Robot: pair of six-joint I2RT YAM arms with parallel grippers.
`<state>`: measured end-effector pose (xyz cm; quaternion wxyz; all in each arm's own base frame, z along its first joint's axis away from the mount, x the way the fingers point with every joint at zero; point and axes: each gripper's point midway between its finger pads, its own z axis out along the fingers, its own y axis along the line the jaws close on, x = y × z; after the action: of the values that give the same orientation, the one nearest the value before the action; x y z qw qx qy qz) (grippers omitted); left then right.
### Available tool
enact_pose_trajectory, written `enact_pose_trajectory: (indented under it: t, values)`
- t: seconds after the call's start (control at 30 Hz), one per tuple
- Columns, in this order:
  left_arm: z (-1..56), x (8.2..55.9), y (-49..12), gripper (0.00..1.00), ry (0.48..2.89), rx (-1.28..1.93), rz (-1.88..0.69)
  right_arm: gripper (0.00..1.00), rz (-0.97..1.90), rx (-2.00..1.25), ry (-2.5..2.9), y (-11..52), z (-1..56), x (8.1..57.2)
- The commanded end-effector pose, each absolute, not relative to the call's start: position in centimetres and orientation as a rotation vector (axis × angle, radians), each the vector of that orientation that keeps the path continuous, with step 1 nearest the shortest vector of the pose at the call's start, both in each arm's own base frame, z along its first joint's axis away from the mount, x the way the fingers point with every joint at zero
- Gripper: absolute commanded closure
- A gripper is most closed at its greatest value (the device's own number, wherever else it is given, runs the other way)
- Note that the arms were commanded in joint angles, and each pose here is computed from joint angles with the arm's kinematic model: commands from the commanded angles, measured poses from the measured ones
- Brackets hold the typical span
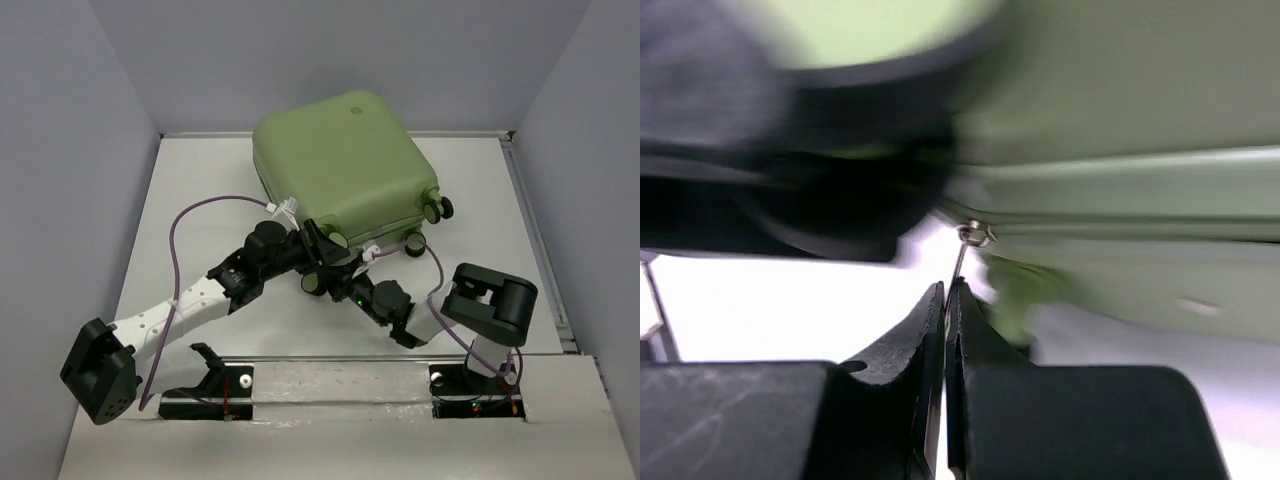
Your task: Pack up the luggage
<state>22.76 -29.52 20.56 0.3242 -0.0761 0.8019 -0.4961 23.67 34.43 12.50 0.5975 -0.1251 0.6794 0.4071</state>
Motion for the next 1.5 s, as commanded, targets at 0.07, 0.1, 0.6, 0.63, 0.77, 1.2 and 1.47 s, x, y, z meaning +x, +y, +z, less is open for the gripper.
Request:
enact_pose_trajectory:
  t: [0.07,0.1,0.6,0.63,0.77,1.2,1.47]
  values:
    - [45.2,22.3,-30.2,0.94,1.275,0.035,-1.659,0.93,1.506,-0.513,1.295,45.6,18.7,12.7]
    - [44.9,22.3,-30.2,0.94,1.284,0.015,-1.675,0.93,1.599,-0.581,1.299,47.1,18.1,10.7]
    - [36.6,22.7,-28.8,0.83,1.429,-0.125,-1.621,0.16,1.121,-0.29,1.562,35.8,16.1,15.4]
    - [36.1,22.6,-28.8,0.78,1.434,-0.132,-1.624,0.15,0.992,-0.356,1.69,34.7,13.1,15.5]
    - [34.0,22.5,-28.8,0.27,1.475,-0.14,-1.617,0.05,0.858,-0.323,1.671,31.7,17.1,17.0]
    - [32.7,22.5,-28.4,0.04,1.503,-0.149,-1.587,0.04,0.756,-0.244,1.61,32.2,24.6,25.6]
    - [32.7,22.5,-27.9,0.03,1.493,-0.168,-1.579,0.14,0.794,-0.178,1.529,34.0,25.6,28.0]
